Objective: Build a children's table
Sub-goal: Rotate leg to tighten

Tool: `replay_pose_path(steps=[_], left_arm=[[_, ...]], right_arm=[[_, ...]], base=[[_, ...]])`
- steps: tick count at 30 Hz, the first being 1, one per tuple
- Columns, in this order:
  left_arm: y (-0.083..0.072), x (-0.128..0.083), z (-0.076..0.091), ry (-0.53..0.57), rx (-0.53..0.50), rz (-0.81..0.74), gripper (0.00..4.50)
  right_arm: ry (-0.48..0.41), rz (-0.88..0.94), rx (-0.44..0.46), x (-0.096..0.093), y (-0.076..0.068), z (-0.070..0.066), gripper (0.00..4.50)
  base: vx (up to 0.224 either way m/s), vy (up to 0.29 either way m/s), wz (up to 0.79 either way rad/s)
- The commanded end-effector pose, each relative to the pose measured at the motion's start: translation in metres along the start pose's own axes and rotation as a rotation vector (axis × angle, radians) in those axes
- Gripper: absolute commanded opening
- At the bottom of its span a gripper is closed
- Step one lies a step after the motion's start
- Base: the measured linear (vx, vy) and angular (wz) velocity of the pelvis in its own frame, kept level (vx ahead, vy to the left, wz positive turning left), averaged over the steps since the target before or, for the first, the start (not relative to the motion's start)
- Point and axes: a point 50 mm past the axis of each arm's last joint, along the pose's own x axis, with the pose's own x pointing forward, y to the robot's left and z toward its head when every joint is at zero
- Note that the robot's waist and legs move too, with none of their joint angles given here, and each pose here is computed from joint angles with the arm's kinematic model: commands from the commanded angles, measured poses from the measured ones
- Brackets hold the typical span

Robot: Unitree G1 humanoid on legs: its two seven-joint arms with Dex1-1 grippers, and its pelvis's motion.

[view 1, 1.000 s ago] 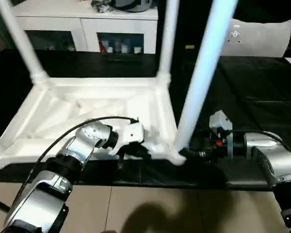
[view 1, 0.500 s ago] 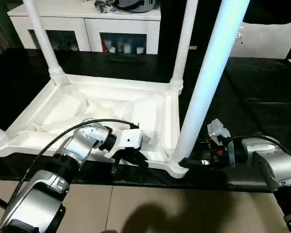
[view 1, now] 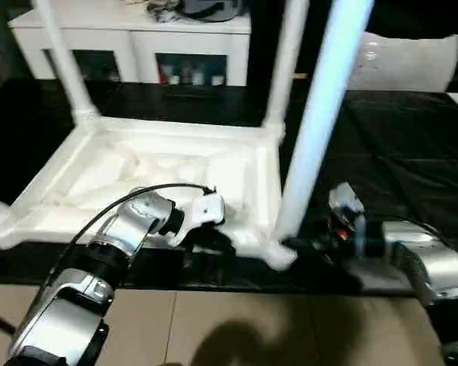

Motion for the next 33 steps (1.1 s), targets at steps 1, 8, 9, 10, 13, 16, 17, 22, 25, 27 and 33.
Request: replay_pose_path(steps=[1,8,9,10,13,16,17,22,25,27,33], left_arm=[[-0.001,0.026,0.022,-0.096,-0.072,0.049,0.0],[0.004,0.054,0.04,-0.12,-0.168,0.257,0.0],[0.003,0.055,0.041,-0.117,-0.165,0.258,0.0],[0.002,0.057,0.041,-0.109,-0.157,0.264,0.0],[0.002,0.059,0.042,-0.098,-0.153,0.271,0.0],[0.002,0.056,0.041,-0.091,-0.131,0.271,0.0],[0.002,0.056,0.041,-0.091,-0.128,0.27,0.0],[0.003,0.043,0.033,-0.093,-0.063,0.225,0.0],[0.001,0.034,0.024,-0.048,-0.015,0.16,0.0],[0.001,0.028,0.019,-0.014,0.009,0.125,0.0],[-0.002,0.013,0.008,0.053,0.105,0.003,0.0]], right_arm=[[0.044,-0.24,0.082,0.02,-0.013,-0.001,1.94],[-0.045,-0.501,0.146,0.038,-0.023,0.008,2.47],[-0.05,-0.495,0.152,0.039,-0.023,0.008,2.47],[-0.068,-0.478,0.171,0.04,-0.02,0.009,2.61],[-0.098,-0.456,0.191,0.042,-0.016,0.012,2.78],[-0.104,-0.439,0.17,0.04,-0.014,0.013,3.07],[-0.105,-0.437,0.168,0.039,-0.014,0.013,3.07],[-0.079,-0.354,0.067,0.023,-0.015,0.013,3.5],[-0.062,-0.254,0.007,0.007,-0.014,0.014,3.72],[-0.041,-0.206,-0.031,-0.002,-0.014,0.016,3.86],[0.031,-0.008,-0.155,-0.02,-0.006,0.017,4.16]], base=[[0.0,0.0,0.0],[0.0,0.0,0.0],[0.0,0.0,0.0],[0.0,0.0,0.0],[0.0,0.0,0.0],[0.0,0.0,0.0],[0.0,0.0,0.0],[0.0,0.0,0.0],[0.0,0.0,0.0],[0.0,0.0,0.0],[0.0,0.0,0.0]])
